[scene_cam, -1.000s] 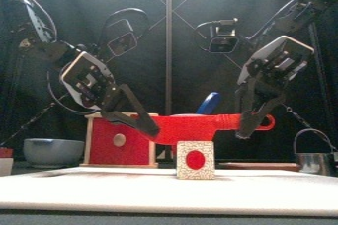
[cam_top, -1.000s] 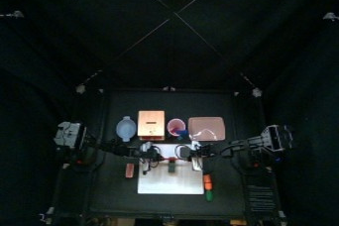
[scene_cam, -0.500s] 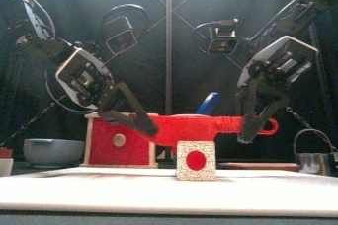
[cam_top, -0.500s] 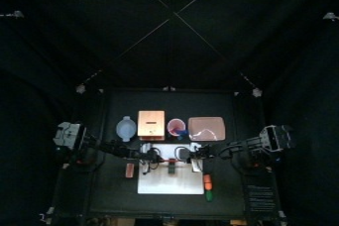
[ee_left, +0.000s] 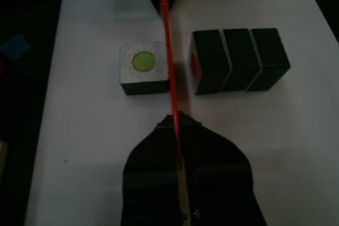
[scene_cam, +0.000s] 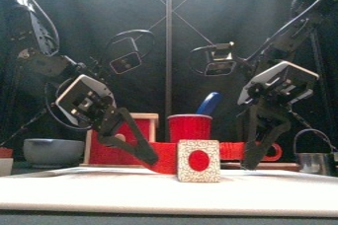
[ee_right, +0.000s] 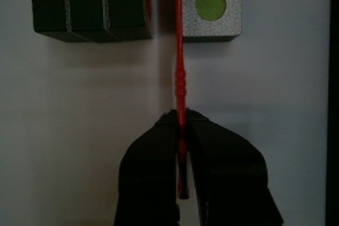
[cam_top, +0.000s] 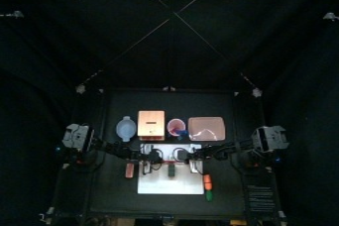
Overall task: Cut the sushi into 4 pieces with the knife
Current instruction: Cut the sushi into 4 pieces
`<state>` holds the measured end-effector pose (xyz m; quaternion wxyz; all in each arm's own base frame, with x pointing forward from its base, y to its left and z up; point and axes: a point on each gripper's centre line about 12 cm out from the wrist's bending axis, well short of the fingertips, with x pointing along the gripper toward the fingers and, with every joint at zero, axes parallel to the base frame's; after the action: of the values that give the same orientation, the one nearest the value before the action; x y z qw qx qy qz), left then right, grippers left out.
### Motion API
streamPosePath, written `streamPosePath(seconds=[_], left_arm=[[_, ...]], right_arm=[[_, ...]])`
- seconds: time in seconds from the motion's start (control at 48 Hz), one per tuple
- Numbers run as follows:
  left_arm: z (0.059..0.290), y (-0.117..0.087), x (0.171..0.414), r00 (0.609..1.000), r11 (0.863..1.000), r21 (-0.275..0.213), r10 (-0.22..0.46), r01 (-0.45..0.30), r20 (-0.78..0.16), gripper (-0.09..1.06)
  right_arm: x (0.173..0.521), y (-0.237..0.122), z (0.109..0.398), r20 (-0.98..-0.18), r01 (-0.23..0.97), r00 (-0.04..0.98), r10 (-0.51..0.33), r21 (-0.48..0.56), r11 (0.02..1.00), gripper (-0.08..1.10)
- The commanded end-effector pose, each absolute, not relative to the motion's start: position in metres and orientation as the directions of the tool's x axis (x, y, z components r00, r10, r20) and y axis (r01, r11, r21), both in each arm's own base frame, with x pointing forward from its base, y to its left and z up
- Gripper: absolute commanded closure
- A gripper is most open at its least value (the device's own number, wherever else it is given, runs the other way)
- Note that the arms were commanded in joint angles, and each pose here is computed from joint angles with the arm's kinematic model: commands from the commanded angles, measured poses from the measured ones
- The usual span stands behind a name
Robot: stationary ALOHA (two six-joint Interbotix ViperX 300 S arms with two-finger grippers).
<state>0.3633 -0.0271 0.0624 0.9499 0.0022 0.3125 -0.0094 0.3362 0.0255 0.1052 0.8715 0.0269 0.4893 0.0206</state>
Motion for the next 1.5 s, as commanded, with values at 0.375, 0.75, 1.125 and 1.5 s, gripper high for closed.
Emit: streamPosePath(seconds=[0.375,0.75,1.125,1.5], left_arm=[[0.074,0.004,0.37,0.822,0.999,0.03,0.046,-0.035,-0.567,0.75],[0.135,-0.027,0.37,0.891,0.998,0.037,-0.035,0.058,-0.454,0.75],[0.134,-0.062,0.368,0.879,0.989,0.024,-0.116,0.143,-0.462,0.75],[0.128,-0.066,0.369,0.871,0.99,0.013,-0.119,0.143,-0.476,0.75]], right_arm=[[0.341,-0.01,0.128,-0.816,0.042,0.578,-0.005,0.024,0.999,0.79],[0.335,0.021,0.173,-0.743,-0.027,0.667,0.06,0.057,0.998,0.79],[0.332,0.05,0.168,-0.736,-0.064,0.665,0.128,0.114,0.991,0.79],[0.334,0.052,0.155,-0.756,-0.058,0.641,0.129,0.12,0.991,0.79]])
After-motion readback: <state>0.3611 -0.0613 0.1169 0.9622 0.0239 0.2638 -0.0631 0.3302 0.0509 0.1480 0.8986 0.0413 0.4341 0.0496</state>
